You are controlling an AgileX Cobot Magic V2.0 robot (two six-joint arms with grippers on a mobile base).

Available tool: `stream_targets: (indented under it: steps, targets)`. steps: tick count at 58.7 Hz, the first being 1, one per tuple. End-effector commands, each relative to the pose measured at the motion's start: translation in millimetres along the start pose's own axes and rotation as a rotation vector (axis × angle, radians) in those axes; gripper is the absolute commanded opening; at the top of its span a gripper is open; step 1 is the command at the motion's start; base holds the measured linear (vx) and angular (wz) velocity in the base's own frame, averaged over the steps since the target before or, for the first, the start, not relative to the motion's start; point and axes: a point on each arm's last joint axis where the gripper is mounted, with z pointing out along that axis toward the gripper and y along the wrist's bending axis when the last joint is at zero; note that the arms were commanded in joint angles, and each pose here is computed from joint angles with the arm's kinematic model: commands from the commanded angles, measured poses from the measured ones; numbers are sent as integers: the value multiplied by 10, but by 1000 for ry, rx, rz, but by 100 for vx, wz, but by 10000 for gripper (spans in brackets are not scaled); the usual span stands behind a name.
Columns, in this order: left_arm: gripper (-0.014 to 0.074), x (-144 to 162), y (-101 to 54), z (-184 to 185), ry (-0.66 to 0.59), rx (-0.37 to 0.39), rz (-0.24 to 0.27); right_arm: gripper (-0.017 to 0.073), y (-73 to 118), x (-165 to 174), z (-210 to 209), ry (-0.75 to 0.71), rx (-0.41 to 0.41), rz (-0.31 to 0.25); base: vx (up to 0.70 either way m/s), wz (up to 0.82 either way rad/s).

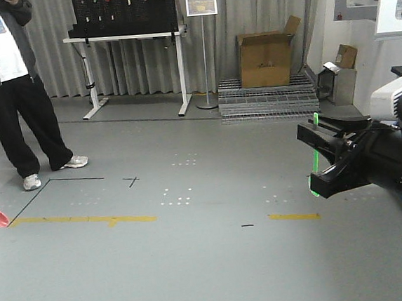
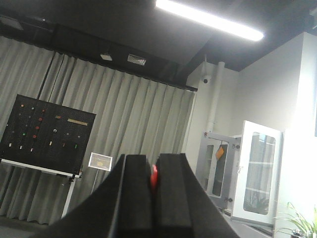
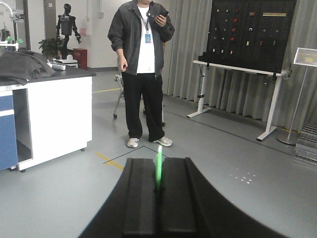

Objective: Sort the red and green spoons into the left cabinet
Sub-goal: 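Drive the base across the room holding both spoons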

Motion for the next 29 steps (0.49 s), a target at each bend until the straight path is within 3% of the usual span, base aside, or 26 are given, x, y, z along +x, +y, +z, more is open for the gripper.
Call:
stream_targets:
  steps: [1, 29]
  targets:
    - [10, -162, -67, 27, -102, 41, -9, -9, 35, -232, -63, -96, -21, -5, 54, 1]
    - [10, -162, -67, 27, -102, 41, -9, -9, 35, -232, -63, -96, -21, -5, 53, 3]
